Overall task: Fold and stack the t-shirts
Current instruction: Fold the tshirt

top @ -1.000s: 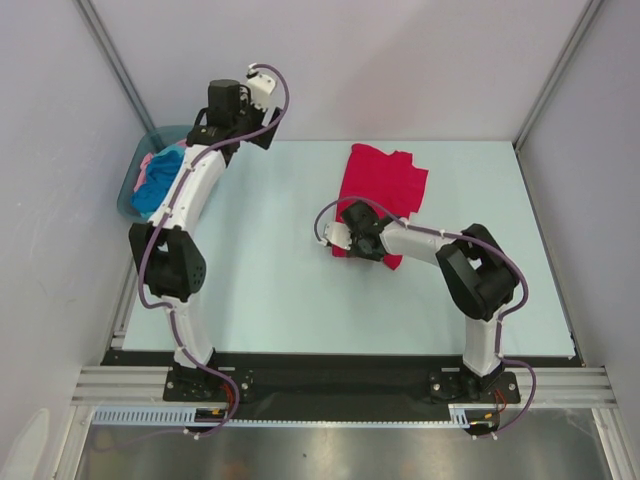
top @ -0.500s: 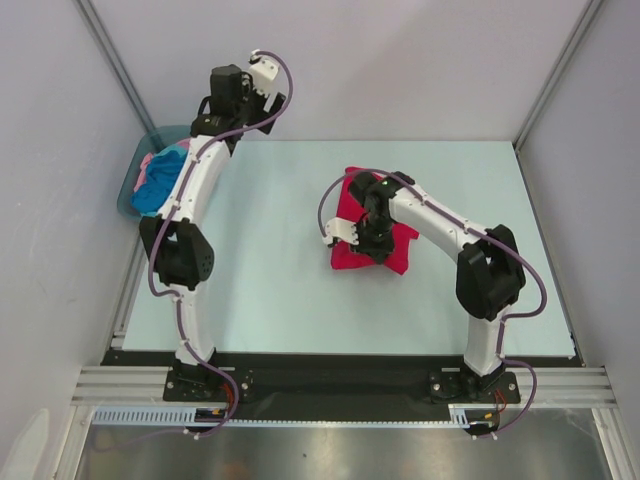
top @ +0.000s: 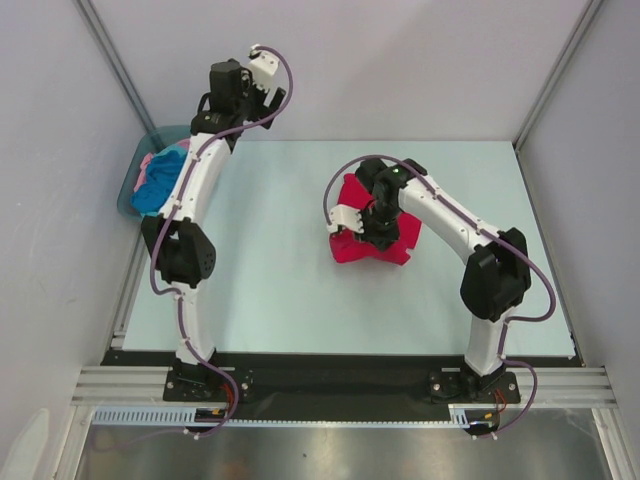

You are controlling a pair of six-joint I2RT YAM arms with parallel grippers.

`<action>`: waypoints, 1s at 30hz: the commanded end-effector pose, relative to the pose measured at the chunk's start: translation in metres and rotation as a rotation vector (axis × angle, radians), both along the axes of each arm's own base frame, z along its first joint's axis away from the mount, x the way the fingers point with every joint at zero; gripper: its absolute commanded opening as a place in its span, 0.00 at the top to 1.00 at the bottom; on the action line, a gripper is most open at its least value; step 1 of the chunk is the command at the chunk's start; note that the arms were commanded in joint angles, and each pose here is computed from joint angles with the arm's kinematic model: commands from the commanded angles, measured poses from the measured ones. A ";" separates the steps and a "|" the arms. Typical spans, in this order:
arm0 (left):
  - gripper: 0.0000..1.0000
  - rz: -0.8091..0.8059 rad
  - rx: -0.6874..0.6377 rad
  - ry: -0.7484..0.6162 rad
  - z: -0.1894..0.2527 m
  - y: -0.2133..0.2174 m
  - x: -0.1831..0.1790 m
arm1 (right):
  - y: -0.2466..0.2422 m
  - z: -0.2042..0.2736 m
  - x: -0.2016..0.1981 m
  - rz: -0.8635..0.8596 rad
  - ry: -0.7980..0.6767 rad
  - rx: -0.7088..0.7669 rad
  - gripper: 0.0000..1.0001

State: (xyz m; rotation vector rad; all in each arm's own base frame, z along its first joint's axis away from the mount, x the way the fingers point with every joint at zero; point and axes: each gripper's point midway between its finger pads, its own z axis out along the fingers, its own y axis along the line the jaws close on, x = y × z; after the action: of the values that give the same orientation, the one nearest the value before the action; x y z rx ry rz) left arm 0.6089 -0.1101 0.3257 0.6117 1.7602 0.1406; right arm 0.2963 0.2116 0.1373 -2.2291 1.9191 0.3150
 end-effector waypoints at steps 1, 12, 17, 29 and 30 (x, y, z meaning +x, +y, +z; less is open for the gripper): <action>0.00 0.000 -0.018 -0.064 0.023 0.000 0.005 | -0.017 0.016 0.051 -0.116 -0.192 -0.003 1.00; 0.00 0.004 -0.013 -0.043 0.008 0.000 0.013 | -0.037 0.035 0.155 -0.244 -0.566 -0.051 1.00; 0.00 0.007 -0.021 -0.035 0.002 0.000 0.017 | -0.034 0.036 0.185 -0.229 -0.661 -0.060 1.00; 0.00 0.012 -0.025 -0.012 -0.009 0.001 0.019 | -0.041 0.010 0.231 -0.260 -0.700 -0.106 1.00; 0.00 0.014 -0.027 -0.015 -0.008 0.002 0.019 | -0.040 0.010 0.235 -0.267 -0.714 -0.098 1.00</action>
State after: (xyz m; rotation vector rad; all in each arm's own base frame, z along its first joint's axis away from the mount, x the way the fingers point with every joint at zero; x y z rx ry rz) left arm 0.6243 -0.1113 0.2879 0.6223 1.8170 0.1342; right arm 0.5032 0.1717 0.1189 -1.8403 1.8538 -0.4621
